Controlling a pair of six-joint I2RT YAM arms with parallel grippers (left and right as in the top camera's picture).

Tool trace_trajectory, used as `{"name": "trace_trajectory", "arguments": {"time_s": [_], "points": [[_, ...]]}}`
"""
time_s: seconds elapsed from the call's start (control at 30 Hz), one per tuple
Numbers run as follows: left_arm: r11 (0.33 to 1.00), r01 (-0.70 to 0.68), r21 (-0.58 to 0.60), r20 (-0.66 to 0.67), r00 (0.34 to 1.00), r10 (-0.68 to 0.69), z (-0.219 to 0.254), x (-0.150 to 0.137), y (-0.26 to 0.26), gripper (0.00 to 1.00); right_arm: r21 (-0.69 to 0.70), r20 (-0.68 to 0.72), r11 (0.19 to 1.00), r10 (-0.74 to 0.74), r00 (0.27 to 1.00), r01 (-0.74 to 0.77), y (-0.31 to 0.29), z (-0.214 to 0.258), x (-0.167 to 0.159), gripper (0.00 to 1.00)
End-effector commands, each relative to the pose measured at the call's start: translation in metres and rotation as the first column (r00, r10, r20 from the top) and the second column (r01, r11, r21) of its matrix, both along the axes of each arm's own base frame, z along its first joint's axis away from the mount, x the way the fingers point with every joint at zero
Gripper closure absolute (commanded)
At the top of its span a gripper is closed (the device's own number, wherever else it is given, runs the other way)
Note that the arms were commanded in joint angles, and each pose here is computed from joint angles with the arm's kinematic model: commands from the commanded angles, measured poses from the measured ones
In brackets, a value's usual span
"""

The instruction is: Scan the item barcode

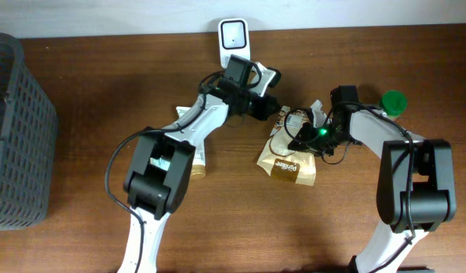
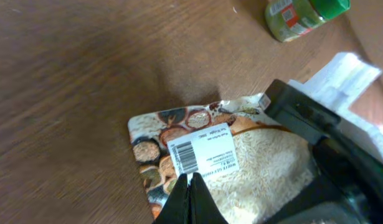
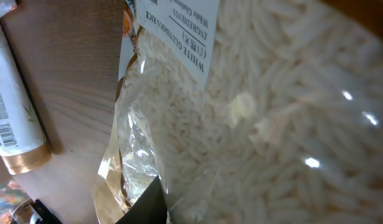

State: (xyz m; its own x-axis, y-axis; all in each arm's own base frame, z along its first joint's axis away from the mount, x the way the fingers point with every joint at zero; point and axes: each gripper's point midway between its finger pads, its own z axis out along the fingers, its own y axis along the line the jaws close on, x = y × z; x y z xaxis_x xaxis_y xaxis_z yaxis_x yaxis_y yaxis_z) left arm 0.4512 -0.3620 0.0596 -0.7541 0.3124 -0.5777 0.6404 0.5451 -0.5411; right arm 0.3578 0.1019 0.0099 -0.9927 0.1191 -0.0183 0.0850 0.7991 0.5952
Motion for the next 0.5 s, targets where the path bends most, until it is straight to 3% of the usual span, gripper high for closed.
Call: {"name": "trace_trajectory", "arguments": {"time_s": [0.0,0.47], "points": [[0.999,0.037,-0.023,-0.097,0.995,-0.039,-0.028,-0.016,-0.009,1.0,-0.011,-0.011,1.0,0.023,1.0,-0.023,0.003,-0.009,-0.001,0.8],[0.994,0.078,-0.082,-0.133,0.987,-0.088,-0.047,-0.027,-0.027,1.0,-0.011,-0.007,1.0,0.023,1.0,-0.023,0.003,-0.009,0.0,0.8]]}}
